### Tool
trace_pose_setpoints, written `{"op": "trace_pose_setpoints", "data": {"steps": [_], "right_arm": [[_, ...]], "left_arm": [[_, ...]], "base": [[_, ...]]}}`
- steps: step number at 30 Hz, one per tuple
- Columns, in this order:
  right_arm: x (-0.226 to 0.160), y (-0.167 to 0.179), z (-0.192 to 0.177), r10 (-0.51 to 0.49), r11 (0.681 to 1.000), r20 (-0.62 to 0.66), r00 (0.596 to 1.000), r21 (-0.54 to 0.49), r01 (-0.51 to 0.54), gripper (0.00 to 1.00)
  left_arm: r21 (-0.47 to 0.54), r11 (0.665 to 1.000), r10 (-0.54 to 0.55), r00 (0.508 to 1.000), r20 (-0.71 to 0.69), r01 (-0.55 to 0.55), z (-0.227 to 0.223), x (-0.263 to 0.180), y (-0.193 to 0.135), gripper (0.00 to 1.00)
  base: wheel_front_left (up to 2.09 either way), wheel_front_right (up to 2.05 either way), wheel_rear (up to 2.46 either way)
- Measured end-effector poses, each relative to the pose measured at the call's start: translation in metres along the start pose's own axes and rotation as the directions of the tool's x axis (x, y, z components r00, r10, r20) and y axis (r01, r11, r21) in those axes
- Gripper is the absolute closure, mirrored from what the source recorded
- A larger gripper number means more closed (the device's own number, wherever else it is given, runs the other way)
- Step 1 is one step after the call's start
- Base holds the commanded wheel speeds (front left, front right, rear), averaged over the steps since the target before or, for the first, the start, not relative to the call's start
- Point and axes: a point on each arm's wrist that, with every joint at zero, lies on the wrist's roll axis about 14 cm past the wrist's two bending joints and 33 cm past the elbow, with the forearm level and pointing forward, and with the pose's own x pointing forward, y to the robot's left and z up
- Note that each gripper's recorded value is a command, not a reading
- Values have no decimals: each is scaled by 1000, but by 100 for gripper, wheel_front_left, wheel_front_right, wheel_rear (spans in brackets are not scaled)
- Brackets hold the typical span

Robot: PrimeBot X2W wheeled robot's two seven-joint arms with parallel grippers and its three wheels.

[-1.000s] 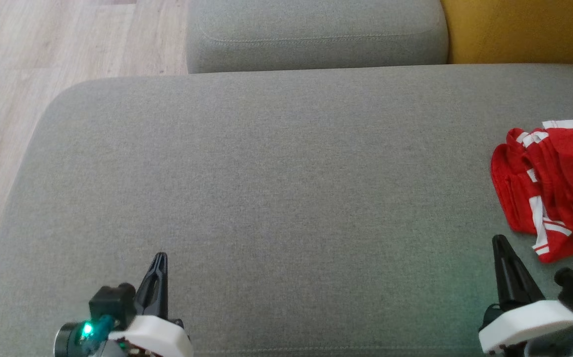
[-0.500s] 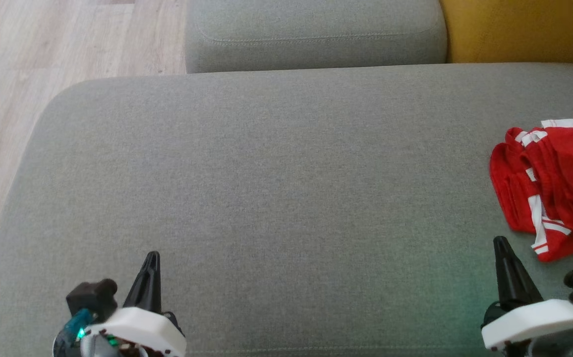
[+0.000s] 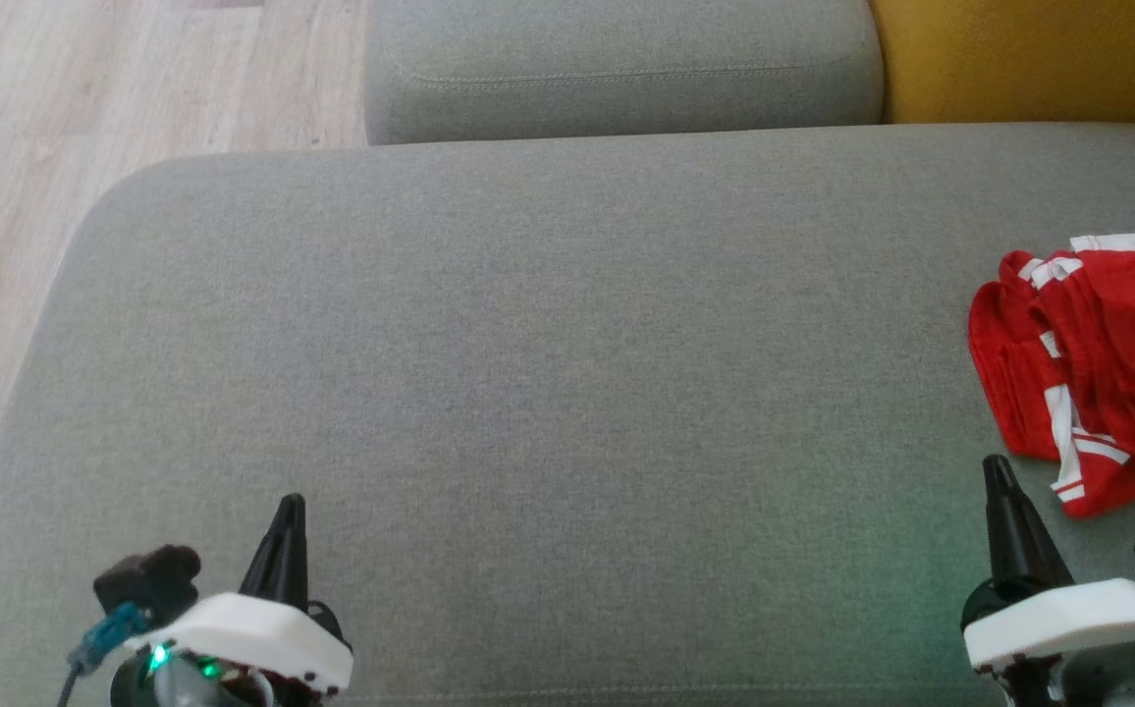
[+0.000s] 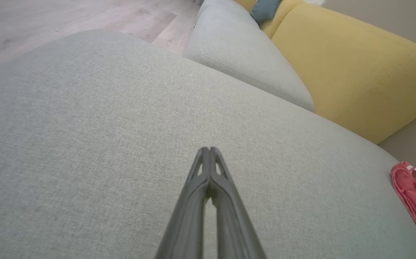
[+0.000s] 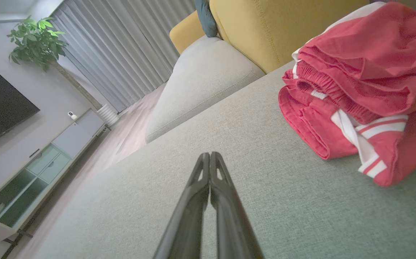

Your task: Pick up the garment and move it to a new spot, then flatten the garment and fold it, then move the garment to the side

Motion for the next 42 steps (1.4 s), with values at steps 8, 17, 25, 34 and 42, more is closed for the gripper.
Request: {"op": "trace_pose_setpoints", "data": {"steps": [8, 17, 25, 34, 42], "right_arm": [[1, -2, -2, -4, 996, 1, 1000, 94, 4, 100], [5, -1, 2, 0, 983, 18, 1000, 185, -4, 100], [8, -3, 4, -1, 961, 30, 1000, 275, -7, 100], [11, -4, 7, -5, 927, 42, 999, 374, -11, 100], [12, -7, 7, -14, 890, 47, 999, 456, -9, 100]], "left_arm": [[-100, 995, 7, 1000, -9, -8, 2, 3, 4, 100], [-198, 980, 8, 1000, -26, -13, 0, 4, 5, 100], [-298, 955, 4, 1000, -21, -10, 6, 9, 5, 100], [-406, 914, 12, 999, -31, -23, 6, 11, 10, 100], [-497, 868, 8, 1000, -22, -18, 11, 14, 12, 100]], "base": [[0, 0, 0], [0, 0, 0], [0, 0, 0], [0, 0, 0], [0, 0, 0]]}}
